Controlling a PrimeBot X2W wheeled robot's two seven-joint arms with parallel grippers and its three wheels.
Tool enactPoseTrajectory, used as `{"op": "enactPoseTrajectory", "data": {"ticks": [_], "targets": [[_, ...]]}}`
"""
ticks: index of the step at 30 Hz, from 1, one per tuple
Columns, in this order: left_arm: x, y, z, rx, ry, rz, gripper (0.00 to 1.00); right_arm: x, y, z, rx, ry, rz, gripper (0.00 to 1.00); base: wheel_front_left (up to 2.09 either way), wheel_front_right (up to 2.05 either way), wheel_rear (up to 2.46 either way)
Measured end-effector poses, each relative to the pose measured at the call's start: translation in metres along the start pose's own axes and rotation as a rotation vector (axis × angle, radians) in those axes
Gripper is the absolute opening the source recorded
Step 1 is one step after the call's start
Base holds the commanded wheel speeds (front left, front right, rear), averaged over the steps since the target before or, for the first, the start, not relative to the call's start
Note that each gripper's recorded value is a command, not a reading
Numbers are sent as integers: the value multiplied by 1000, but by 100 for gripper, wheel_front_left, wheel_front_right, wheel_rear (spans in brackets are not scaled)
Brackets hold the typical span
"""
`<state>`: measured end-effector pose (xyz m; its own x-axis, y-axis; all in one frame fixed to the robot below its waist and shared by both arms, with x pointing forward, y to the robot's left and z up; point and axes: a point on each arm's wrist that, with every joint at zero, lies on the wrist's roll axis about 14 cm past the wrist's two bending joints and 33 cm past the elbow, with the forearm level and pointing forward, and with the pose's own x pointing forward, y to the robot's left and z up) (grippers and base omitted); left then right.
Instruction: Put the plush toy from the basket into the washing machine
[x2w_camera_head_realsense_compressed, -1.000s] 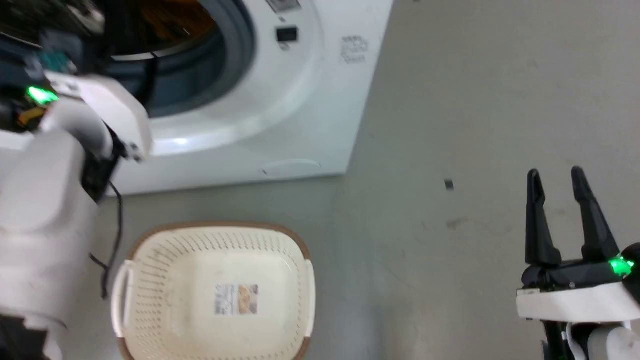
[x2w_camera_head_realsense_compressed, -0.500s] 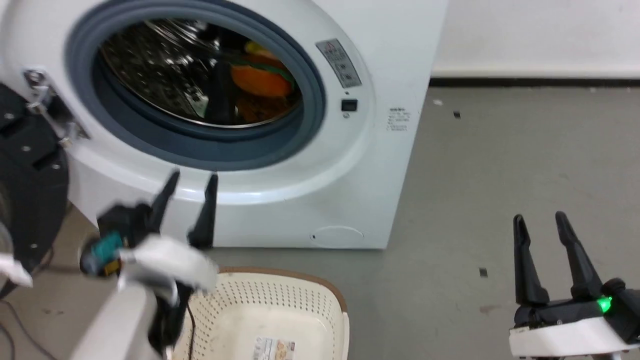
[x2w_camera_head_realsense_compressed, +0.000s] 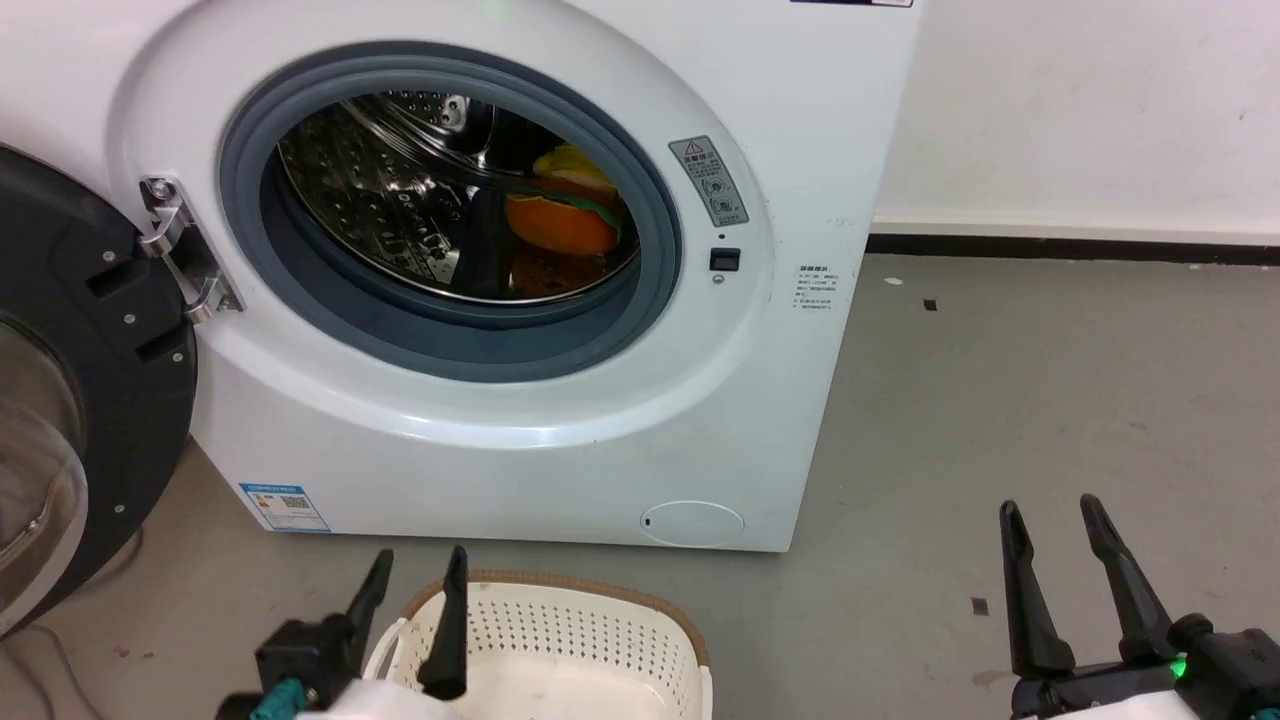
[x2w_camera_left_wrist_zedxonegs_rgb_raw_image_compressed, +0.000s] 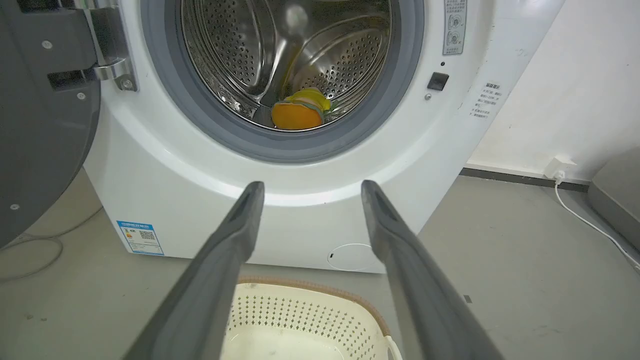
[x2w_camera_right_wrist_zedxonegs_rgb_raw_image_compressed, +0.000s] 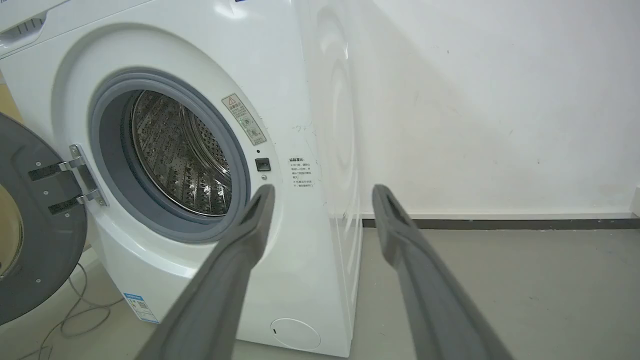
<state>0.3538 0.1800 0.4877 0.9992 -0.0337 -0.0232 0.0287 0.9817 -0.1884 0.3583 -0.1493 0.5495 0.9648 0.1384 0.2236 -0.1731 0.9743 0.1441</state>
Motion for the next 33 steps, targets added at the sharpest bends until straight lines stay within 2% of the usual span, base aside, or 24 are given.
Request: {"op": "enactPoseTrajectory", "data": {"ticks": [5, 6, 33], "targets": [[-10, -6, -5, 5, 3, 12, 100, -5, -1, -3, 1, 13, -4, 100, 0, 0, 0], [-11, -6, -4, -2, -2, 16, 0, -5, -1, -3, 1, 14, -4, 0, 0, 0, 0], [-6, -9, 2, 25, -7, 10, 0, -7, -3, -10, -31, 63, -6, 0, 0, 0, 0]]}}
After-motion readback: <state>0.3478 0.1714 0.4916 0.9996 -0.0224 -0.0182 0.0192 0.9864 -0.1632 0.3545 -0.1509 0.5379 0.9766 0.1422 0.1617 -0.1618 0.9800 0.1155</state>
